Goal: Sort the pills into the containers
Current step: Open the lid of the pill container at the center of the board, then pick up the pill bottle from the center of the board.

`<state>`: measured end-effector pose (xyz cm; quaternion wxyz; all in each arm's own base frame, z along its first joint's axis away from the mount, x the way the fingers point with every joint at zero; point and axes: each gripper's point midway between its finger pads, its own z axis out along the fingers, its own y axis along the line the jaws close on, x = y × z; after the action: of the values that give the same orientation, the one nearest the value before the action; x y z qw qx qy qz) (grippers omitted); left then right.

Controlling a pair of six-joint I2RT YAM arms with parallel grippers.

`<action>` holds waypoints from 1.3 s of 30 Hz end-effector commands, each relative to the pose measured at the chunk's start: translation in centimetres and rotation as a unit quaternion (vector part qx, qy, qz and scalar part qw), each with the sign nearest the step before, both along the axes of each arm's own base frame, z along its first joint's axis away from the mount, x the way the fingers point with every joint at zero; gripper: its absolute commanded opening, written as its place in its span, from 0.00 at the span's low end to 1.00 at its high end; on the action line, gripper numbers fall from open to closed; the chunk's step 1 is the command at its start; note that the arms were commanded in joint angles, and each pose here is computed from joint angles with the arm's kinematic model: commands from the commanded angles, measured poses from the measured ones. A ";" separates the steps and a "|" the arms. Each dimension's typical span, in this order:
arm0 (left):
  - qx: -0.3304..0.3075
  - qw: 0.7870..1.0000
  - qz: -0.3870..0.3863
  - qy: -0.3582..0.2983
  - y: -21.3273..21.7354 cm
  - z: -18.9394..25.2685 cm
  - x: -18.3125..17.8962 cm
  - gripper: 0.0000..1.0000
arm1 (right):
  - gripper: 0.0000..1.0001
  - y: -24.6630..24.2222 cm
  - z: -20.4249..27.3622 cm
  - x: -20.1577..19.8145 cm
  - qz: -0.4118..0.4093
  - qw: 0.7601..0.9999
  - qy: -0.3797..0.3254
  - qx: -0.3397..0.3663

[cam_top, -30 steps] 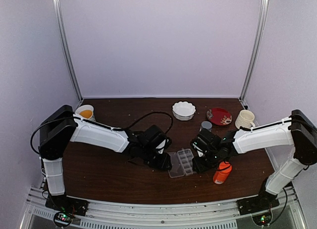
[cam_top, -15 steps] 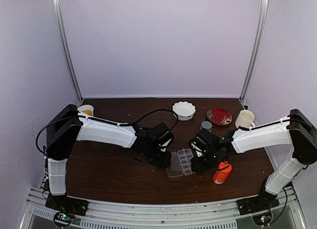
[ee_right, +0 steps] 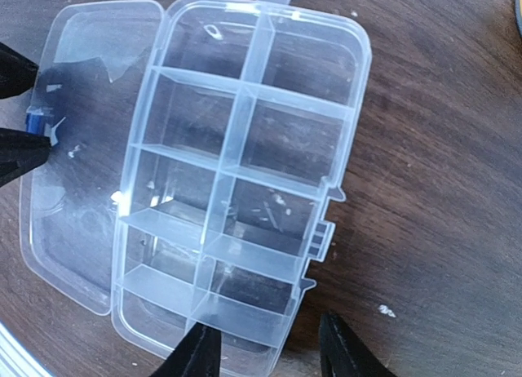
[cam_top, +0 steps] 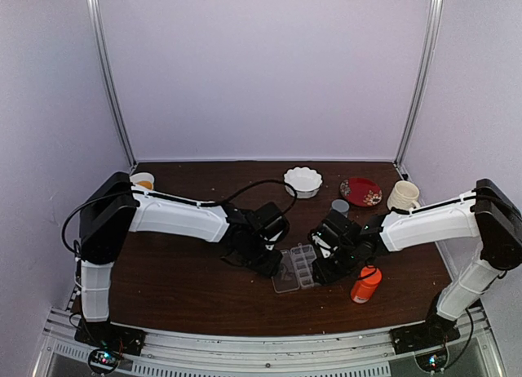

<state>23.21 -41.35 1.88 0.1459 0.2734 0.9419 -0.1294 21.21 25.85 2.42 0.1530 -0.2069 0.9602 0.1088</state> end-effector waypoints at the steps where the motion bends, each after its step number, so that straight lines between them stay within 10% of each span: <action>1: 0.072 0.996 -0.004 0.044 2.8 -4.9 -1.5 0.48 | 0.43 1.8 1.5 0.1 0.026 0.999 -0.004 0.037; 20: 0.043 0.998 0.003 0.047 1.7 -4.0 -1.3 0.43 | 0.39 1.1 1.2 0.2 0.004 0.999 -0.015 0.038; 34: -0.076 0.995 0.029 -0.051 1.4 6.7 1.0 0.64 | 0.51 0.0 9.9 0.8 -0.026 0.991 -0.084 0.098; 39: -0.112 0.991 0.017 -0.072 1.2 9.2 0.7 0.65 | 0.72 -2.9 12.4 -0.4 -0.048 0.989 -0.103 0.094</action>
<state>23.50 -39.65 8.78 0.2114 0.2458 0.9279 -0.1840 21.25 25.58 12.66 0.2565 -0.1784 0.9301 0.1931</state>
